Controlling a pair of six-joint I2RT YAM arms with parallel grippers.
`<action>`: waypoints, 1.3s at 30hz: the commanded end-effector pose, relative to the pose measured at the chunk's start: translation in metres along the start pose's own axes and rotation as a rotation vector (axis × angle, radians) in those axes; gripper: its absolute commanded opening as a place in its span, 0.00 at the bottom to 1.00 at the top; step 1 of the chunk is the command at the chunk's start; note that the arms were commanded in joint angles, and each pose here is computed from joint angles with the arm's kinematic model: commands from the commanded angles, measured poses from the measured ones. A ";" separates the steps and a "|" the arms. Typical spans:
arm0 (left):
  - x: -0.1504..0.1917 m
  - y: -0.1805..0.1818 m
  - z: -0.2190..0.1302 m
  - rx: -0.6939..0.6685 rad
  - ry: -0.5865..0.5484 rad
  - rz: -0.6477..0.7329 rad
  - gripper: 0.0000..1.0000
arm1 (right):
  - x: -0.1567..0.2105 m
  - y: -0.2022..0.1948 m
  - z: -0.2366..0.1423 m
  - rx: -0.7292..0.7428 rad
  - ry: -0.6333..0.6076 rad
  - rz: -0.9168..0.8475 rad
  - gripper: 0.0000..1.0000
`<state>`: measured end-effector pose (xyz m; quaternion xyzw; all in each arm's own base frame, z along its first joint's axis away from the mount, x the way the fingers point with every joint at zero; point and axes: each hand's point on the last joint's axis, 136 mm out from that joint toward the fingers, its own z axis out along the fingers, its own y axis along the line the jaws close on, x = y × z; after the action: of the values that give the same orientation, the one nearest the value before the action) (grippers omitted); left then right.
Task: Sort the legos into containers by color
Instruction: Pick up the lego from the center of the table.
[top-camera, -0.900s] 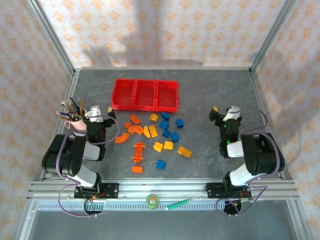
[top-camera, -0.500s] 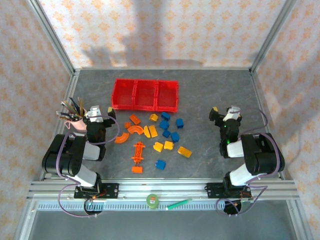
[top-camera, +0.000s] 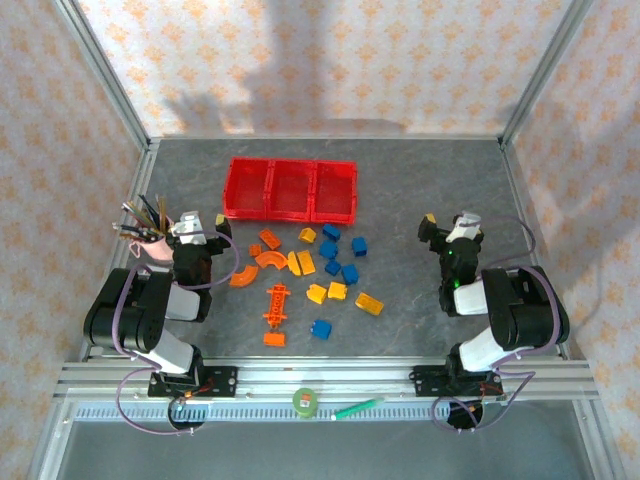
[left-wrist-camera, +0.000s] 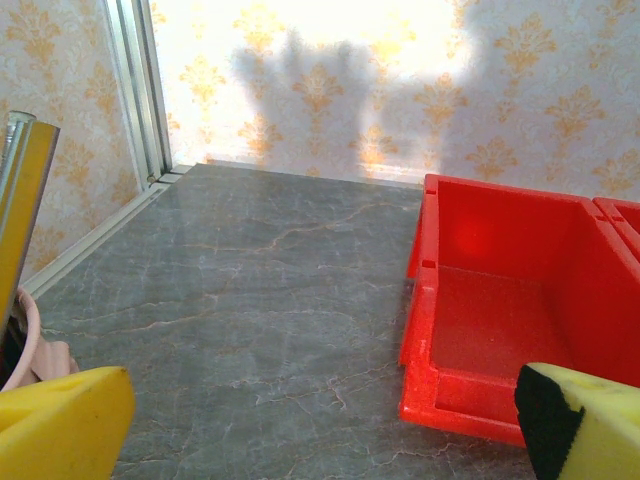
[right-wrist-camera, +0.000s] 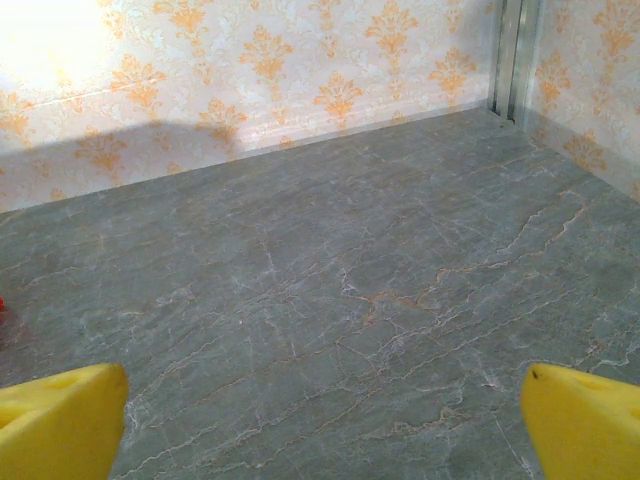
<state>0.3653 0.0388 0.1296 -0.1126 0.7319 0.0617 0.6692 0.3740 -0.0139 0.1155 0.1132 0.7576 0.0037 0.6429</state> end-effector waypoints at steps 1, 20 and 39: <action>-0.006 -0.006 -0.002 0.028 -0.031 0.013 0.99 | -0.009 0.000 -0.001 -0.003 -0.034 -0.012 1.00; -0.012 0.001 -0.006 -0.008 -0.050 -0.006 0.99 | -0.011 -0.001 -0.002 0.001 -0.041 -0.008 1.00; -0.091 0.004 -0.030 -0.001 -0.105 -0.312 0.99 | -0.071 -0.018 -0.027 0.151 -0.018 0.446 1.00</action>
<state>0.3375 0.0455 0.2208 -0.1832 0.6588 0.0079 0.7296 0.3599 -0.0296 0.2019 0.2275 0.7008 0.0564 0.6737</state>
